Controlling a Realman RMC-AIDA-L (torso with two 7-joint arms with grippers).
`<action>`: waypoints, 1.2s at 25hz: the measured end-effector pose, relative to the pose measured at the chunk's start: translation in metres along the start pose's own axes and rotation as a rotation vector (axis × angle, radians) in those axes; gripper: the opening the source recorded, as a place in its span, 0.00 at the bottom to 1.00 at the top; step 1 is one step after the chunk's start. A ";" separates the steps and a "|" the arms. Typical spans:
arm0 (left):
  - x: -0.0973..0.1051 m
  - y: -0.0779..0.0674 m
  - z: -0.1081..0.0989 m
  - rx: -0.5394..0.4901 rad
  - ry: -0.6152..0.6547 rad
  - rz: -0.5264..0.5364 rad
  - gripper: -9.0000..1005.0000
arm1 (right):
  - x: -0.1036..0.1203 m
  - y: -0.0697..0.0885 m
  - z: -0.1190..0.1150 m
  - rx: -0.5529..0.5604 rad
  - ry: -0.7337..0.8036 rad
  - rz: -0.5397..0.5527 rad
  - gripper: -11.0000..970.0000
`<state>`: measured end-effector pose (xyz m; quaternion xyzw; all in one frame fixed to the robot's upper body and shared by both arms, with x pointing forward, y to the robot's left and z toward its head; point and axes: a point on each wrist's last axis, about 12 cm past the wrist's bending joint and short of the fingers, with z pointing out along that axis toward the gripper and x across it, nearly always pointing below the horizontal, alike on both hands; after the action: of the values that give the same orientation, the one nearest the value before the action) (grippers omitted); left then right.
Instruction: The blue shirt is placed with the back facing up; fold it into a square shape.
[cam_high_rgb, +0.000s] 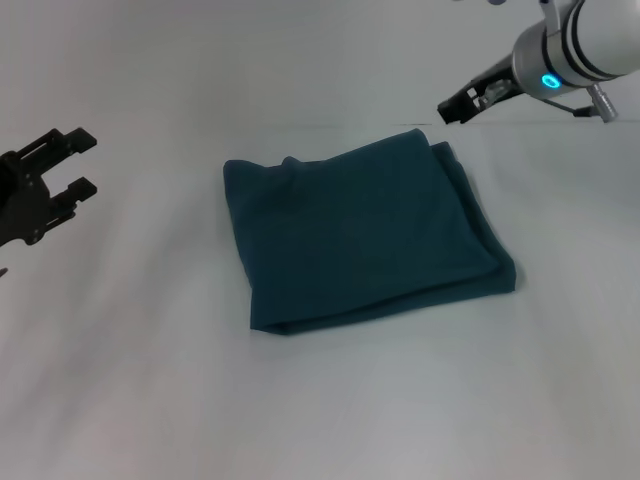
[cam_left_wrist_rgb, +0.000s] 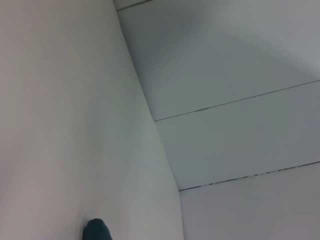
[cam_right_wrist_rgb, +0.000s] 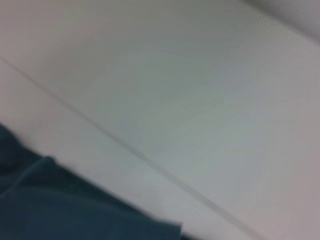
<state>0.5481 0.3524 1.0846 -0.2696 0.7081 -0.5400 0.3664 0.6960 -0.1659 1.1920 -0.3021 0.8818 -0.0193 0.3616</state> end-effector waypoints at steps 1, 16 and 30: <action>0.000 0.000 0.000 0.000 0.000 0.000 0.75 | 0.003 -0.001 -0.001 -0.020 0.020 0.019 0.52; 0.007 0.001 0.004 0.012 0.020 -0.003 0.75 | 0.052 0.002 0.016 -0.226 0.126 0.246 0.54; 0.007 0.002 0.003 0.011 0.019 0.004 0.75 | 0.074 -0.004 0.019 -0.346 0.028 0.499 0.59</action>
<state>0.5463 0.3459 1.0805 -0.2611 0.7091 -0.5456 0.3624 0.6692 -0.2057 1.1322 -0.1330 0.9238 0.2167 0.2861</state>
